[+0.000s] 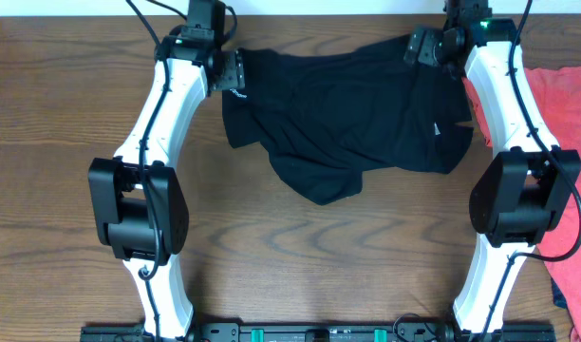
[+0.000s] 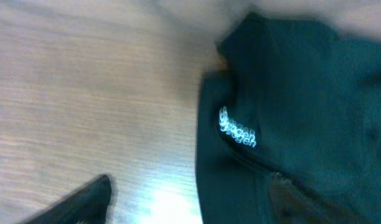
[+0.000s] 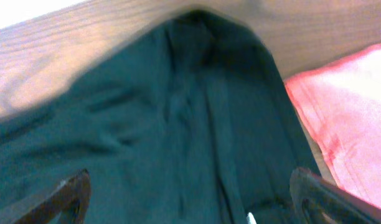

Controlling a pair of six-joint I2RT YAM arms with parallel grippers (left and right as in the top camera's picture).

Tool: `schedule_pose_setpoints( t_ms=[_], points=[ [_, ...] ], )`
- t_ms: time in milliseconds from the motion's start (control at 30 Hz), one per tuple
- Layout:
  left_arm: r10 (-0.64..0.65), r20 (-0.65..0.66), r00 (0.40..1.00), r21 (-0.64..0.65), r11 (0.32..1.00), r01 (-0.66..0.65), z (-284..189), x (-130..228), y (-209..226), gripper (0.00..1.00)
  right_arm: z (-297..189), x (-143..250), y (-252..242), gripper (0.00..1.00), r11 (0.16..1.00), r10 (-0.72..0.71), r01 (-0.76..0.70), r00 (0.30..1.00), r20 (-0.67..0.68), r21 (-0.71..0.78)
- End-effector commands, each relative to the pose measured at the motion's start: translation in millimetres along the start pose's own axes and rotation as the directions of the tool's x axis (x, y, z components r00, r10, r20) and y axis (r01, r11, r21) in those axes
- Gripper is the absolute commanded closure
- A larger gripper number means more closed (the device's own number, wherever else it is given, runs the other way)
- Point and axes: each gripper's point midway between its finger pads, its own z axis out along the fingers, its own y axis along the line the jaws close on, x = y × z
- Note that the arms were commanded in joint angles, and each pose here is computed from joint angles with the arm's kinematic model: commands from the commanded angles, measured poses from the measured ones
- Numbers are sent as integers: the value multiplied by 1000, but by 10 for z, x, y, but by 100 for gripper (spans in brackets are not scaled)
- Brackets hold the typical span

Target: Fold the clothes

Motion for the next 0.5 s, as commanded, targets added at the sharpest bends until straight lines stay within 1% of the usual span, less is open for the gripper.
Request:
schedule_pose_setpoints(
  t_ms=[0, 67, 133, 267, 367, 467],
  points=[
    [20, -41, 999, 109, 994, -15, -244, 105, -202, 34, -302, -50, -207, 1, 998, 48, -49, 999, 16, 44],
    [25, -77, 997, 163, 987, -12, -353, 198, -275, 34, -446, -25, -312, 1, 996, 55, -55, 998, 9, 70],
    [38, -107, 994, 215, 977, -14, -507, 294, -367, 38, -607, -6, -367, 1, 996, 49, -50, 999, 8, 79],
    [103, -118, 988, 239, 968, -72, -748, 446, -548, 41, -807, 40, -391, 1, 996, 29, -30, 1000, 7, 80],
    [187, -132, 973, 267, 952, -147, -876, 686, -818, 43, -820, 229, -432, 1, 995, 31, -25, 998, -63, 93],
    [255, -146, 956, 288, 935, -206, -897, 960, -1031, 44, -704, 475, -486, 1, 993, 27, -11, 990, -137, 115]
  ],
)
